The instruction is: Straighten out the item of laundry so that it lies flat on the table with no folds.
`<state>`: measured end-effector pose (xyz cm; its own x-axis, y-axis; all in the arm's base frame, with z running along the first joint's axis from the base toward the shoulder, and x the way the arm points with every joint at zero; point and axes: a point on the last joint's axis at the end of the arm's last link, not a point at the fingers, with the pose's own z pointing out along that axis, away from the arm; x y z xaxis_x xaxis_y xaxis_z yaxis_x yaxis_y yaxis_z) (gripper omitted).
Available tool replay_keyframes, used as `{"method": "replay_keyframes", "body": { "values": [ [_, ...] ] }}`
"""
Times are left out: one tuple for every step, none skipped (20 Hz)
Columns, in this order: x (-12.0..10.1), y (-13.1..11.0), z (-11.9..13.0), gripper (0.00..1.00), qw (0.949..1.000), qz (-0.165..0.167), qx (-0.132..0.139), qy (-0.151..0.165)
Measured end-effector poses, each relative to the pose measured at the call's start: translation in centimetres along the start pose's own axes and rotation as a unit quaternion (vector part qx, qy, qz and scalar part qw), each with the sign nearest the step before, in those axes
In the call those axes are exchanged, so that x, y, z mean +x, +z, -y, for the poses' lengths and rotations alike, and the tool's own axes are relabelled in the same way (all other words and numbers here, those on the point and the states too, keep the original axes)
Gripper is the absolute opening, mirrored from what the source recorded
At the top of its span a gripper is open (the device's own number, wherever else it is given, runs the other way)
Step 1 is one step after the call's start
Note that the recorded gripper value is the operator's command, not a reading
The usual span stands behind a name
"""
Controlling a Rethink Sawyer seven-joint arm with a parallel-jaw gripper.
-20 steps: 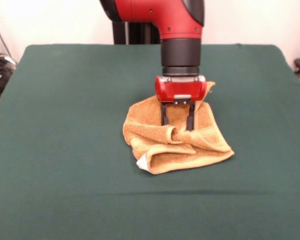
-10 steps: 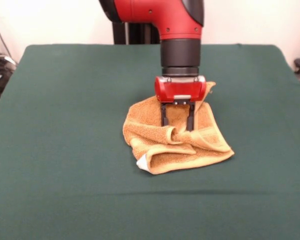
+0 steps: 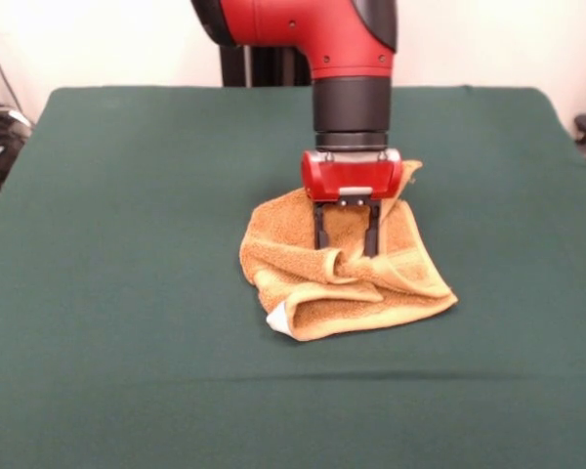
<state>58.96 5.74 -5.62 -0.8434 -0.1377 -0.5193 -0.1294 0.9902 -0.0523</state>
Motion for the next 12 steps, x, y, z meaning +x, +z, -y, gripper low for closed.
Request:
{"method": "replay_keyframes", "body": {
  "values": [
    [-0.02, 0.03, 0.02, 1.0, 1.0, 0.0, 0.0, 0.001],
    [-0.01, 0.1, 0.09, 1.0, 1.0, 0.001, -0.001, 0.004],
    [-0.04, 0.12, 0.12, 1.0, 1.0, 0.001, -0.002, 0.005],
    [-0.07, 0.13, 0.15, 1.0, 1.0, 0.001, -0.002, 0.006],
    [-0.08, 0.15, 0.16, 1.0, 1.0, 0.001, -0.003, 0.007],
    [-0.09, 0.16, 0.17, 1.0, 1.0, 0.001, -0.003, 0.007],
    [-0.06, 0.16, 0.18, 1.0, 1.0, 0.002, -0.004, 0.007],
    [-0.07, 0.16, 0.2, 1.0, 1.0, 0.002, -0.004, 0.007],
    [-0.06, 0.16, 0.19, 1.0, 1.0, 0.002, -0.004, 0.007],
    [-0.08, 0.17, 0.19, 1.0, 1.0, 0.002, -0.004, 0.007],
    [-0.06, 0.17, 0.19, 1.0, 1.0, 0.002, -0.004, 0.007],
    [-0.08, 0.17, 0.19, 1.0, 1.0, 0.002, -0.004, 0.007]
  ]
}}
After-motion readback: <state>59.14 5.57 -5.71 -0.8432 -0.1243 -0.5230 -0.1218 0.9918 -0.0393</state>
